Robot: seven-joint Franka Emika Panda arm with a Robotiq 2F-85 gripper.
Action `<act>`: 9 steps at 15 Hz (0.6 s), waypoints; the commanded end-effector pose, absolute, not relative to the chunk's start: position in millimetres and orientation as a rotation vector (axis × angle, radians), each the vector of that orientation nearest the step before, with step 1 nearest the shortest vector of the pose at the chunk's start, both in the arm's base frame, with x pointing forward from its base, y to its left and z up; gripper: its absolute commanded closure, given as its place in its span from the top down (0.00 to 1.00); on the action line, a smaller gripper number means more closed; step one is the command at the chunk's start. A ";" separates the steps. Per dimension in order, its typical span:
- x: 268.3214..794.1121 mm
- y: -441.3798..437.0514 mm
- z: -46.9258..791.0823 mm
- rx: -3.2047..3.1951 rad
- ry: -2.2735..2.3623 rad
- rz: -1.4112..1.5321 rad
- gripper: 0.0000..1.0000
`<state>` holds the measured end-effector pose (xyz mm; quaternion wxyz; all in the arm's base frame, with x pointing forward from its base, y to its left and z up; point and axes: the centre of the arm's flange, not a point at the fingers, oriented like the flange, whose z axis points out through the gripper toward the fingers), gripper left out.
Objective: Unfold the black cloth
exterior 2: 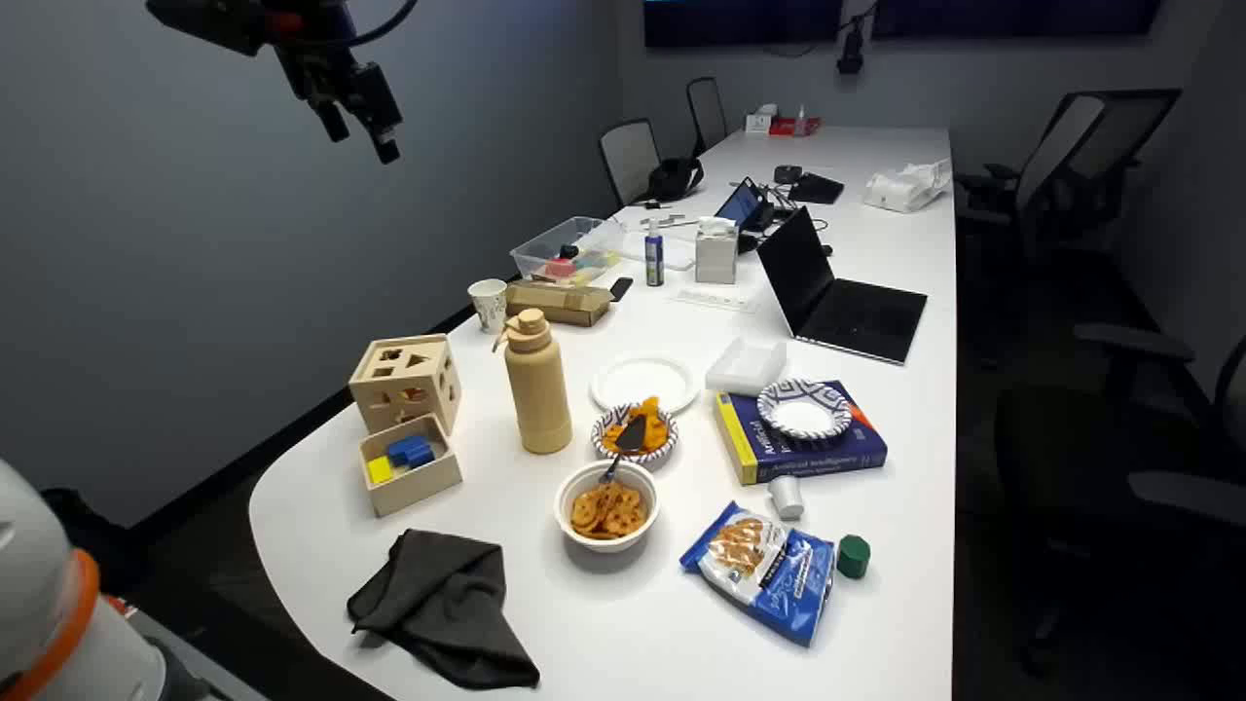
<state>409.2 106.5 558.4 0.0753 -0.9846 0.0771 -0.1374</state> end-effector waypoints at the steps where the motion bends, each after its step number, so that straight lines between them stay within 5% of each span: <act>1: 409.2 106.5 558.8 -2.953 0.231 -0.413 1.00; 9: 417.0 108.2 527.7 -2.965 0.295 -0.305 1.00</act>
